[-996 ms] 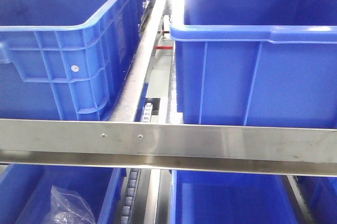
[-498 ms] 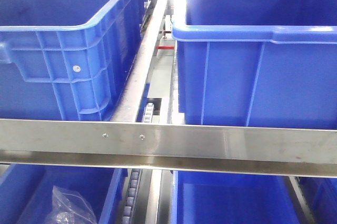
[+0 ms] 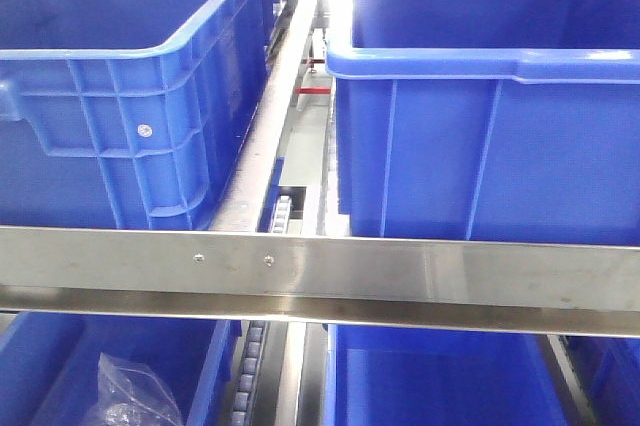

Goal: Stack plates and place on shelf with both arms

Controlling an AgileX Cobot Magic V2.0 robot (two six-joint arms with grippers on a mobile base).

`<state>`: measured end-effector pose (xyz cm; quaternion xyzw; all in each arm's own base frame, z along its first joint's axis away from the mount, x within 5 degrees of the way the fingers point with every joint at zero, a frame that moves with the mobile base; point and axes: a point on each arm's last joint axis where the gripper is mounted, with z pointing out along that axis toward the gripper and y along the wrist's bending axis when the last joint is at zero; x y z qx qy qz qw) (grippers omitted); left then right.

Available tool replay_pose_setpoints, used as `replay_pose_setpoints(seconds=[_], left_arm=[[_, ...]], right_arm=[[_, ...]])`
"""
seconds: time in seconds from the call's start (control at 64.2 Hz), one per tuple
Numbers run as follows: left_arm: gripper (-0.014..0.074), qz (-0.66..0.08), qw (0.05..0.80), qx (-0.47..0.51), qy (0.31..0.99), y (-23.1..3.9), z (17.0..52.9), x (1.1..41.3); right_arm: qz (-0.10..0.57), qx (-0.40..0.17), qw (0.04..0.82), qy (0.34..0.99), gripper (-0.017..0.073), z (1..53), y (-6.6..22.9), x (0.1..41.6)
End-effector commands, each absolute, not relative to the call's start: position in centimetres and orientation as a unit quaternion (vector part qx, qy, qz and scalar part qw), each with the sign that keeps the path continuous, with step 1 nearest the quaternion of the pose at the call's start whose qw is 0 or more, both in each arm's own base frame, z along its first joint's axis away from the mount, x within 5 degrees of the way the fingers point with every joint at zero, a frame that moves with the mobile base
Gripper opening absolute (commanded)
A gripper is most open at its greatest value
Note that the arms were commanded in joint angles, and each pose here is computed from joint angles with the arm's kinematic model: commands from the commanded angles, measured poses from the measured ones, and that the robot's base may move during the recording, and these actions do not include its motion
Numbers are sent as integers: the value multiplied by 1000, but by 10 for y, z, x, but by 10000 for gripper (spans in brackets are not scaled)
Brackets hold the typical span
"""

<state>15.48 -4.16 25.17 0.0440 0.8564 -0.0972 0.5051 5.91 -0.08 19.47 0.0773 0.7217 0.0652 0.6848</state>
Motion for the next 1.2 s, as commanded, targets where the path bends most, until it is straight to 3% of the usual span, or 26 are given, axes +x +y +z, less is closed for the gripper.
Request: replay_pose_setpoints(seconds=[0.0,1.183], left_arm=[[97,-117,548,42,827,-44,268,159],[97,-117,548,42,828,-44,268,159]], right_arm=[[67,71,729,678,15,204,-1,56],[67,71,728,678,15,203,-1,55]])
